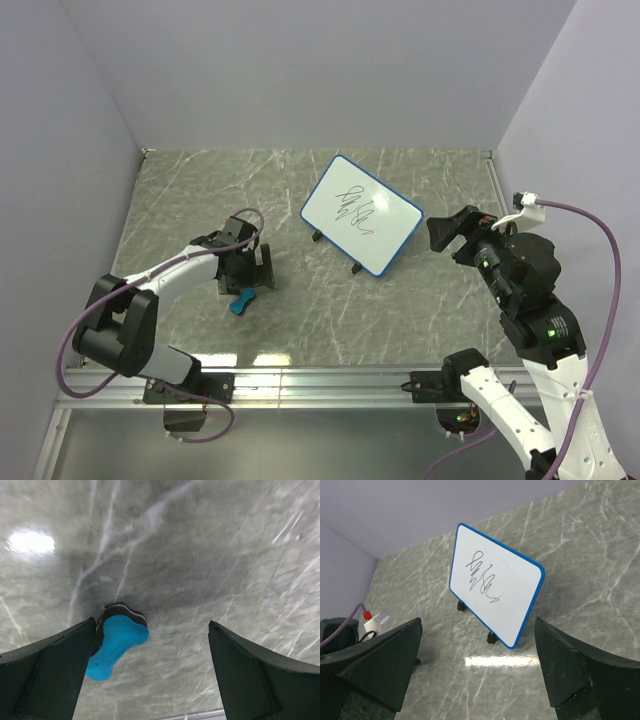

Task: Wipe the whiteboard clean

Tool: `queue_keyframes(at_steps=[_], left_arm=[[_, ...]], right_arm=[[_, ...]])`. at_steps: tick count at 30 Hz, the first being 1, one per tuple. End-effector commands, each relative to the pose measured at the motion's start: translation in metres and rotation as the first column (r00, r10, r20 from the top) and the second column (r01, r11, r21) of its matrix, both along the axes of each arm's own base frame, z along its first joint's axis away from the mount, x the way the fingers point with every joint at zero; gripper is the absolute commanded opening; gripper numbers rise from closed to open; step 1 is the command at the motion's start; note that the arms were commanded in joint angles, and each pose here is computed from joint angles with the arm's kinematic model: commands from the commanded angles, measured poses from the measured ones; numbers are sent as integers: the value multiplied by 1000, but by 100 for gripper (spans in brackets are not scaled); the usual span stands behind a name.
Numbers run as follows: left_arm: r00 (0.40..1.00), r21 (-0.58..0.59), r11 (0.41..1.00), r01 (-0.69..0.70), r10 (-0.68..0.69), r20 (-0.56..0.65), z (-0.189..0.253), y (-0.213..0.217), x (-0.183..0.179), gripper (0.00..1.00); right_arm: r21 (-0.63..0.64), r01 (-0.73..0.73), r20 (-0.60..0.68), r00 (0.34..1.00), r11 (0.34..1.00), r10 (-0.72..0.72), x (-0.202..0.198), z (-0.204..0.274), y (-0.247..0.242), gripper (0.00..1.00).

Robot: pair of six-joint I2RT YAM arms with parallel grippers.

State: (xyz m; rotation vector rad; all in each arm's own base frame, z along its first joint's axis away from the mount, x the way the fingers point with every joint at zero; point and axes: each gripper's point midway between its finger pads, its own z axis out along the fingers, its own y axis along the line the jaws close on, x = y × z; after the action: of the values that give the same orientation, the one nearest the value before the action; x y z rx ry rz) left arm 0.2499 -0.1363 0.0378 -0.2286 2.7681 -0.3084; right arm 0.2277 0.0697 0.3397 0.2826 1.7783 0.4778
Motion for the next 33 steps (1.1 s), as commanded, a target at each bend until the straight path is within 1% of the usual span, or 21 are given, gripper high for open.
queue_keyframes(at_steps=[1, 4, 6, 9, 11, 13, 15, 16, 18, 19, 21, 22, 24, 25, 26, 27, 28, 29, 30, 32, 33], left_arm=[[1000, 28, 999, -16, 16, -25, -1, 0, -3, 99], [998, 59, 997, -43, 46, -52, -3, 2, -10, 98], [995, 59, 996, -62, 66, -74, -6, 2, -17, 95], [990, 78, 993, -87, 95, -107, -8, 6, -25, 88], [984, 104, 990, -94, 108, -139, -12, 9, -31, 80], [982, 114, 989, -92, 109, -154, -15, 8, -34, 79], [979, 127, 987, -96, 117, -169, -16, 8, -39, 75], [979, 138, 986, -93, 116, -167, -15, 7, -41, 69], [978, 162, 981, -107, 133, -163, -14, 9, -43, 62], [977, 168, 980, -109, 137, -163, -14, 9, -44, 56], [975, 185, 976, -114, 146, -168, -18, 11, -45, 52], [975, 190, 975, -113, 146, -170, -19, 11, -45, 46], [972, 210, 971, -117, 155, -176, -23, 14, -46, 33], [972, 210, 971, -117, 155, -176, -23, 13, -46, 18], [971, 213, 970, -118, 157, -178, -24, 13, -47, 11], [971, 212, 970, -121, 160, -177, -24, 13, -47, 4], [972, 204, 971, -122, 158, -172, -23, 12, -46, 0], [973, 197, 973, -121, 155, -170, -22, 10, -45, 0], [975, 183, 975, -122, 152, -161, -19, 7, -43, 0], [980, 147, 982, -120, 140, -138, -9, -2, -35, 0], [983, 123, 986, -117, 133, -130, -3, -8, -32, 0]], right_arm=[[-40, 35, 3, 999, 999, -35, -1, -2, -9, 100], [-58, 49, -15, 999, 997, -50, -2, -6, -13, 100], [-68, 70, -21, 997, 995, -72, -3, -8, -17, 100], [-82, 85, -26, 996, 993, -87, -5, -11, -21, 100], [-84, 89, -24, 996, 993, -91, -7, -12, -23, 100], [-82, 91, -28, 995, 993, -94, -7, -15, -23, 100], [-84, 91, -37, 995, 992, -94, -7, -18, -23, 100], [-85, 93, -38, 995, 992, -97, -7, -19, -23, 100], [-89, 99, -43, 994, 991, -103, -6, -21, -24, 100], [-89, 96, -45, 994, 991, -100, -6, -22, -24, 100], [-92, 89, -46, 995, 992, -93, -3, -22, -22, 100], [-95, 81, -43, 995, 992, -86, -2, -21, -21, 100], [-116, 37, -39, 998, 993, -41, 5, -13, -13, 100], [-112, -25, -44, 999, 993, 20, 6, -8, -2, 100], [-120, -58, -20, 998, 991, 56, 6, 10, 3, 98], [-128, -92, -58, 995, 987, 85, 18, 9, 12, 96], [-127, -130, -66, 990, 983, 123, 23, 14, 20, 94], [-120, -199, -36, 980, 973, 196, 24, 33, 33, 94], [-121, -249, -85, 967, 961, 240, 40, 25, 46, 94], [-111, -345, -83, 938, 932, 337, 51, 38, 66, 94], [-105, -370, -149, 923, 923, 354, 71, 22, 75, 95]])
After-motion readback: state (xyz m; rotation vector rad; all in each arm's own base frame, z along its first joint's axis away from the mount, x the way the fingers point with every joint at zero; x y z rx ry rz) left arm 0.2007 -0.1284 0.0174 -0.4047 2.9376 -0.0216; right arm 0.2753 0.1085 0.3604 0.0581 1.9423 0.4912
